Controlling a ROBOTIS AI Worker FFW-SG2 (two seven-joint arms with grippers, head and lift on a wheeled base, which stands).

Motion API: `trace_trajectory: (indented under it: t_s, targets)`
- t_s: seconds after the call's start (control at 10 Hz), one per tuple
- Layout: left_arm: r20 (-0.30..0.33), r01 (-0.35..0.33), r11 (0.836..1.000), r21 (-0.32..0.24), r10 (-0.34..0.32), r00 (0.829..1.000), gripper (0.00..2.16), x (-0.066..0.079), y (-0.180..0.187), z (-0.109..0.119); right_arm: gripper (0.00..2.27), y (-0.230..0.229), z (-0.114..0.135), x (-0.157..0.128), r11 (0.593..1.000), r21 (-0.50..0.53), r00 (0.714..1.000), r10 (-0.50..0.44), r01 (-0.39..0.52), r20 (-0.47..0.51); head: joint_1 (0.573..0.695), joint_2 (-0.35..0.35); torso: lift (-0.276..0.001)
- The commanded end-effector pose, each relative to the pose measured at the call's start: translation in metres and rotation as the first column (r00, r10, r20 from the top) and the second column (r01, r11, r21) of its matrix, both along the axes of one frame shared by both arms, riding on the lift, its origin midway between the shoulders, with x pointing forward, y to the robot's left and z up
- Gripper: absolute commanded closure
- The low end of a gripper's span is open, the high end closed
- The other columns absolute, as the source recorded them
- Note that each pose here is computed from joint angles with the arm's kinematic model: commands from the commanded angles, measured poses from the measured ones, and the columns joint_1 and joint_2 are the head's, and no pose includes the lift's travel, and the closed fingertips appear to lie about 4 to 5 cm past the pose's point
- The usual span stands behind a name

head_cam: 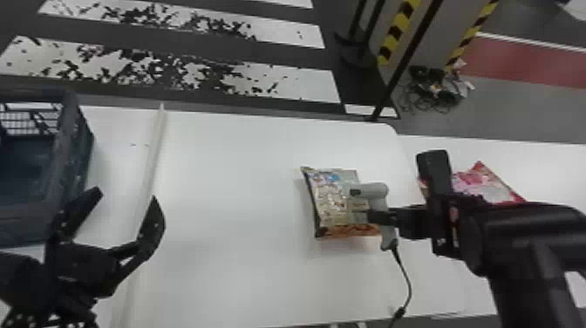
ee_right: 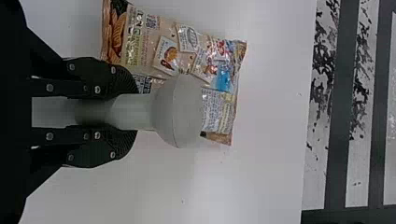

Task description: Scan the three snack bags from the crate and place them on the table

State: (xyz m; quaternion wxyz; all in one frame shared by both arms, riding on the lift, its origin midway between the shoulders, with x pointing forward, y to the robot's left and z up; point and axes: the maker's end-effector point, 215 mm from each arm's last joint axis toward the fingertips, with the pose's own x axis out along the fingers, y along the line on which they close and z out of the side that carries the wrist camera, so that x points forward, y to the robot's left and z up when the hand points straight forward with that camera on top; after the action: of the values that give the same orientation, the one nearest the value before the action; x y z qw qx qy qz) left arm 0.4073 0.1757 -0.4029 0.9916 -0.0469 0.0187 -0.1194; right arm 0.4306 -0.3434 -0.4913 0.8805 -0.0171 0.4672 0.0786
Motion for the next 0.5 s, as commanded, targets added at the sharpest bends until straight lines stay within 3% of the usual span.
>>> trace_trajectory:
  t_s: [0.0,0.4]
  targets:
    - [-0.001,0.002,1.0,-0.001,-0.002,1.0,0.04,0.001,-0.001,0.0,2.25,0.0,0.0,0.0,1.0,0.002,1.0,-0.001,0.001,-0.004,0.695,-0.223,-0.062]
    - [-0.003,-0.004,1.0,0.001,0.004,1.0,0.04,0.002,0.001,-0.001,2.25,-0.047,0.006,0.007,0.996,-0.01,0.996,-0.084,0.084,0.023,0.695,-0.237,-0.062]
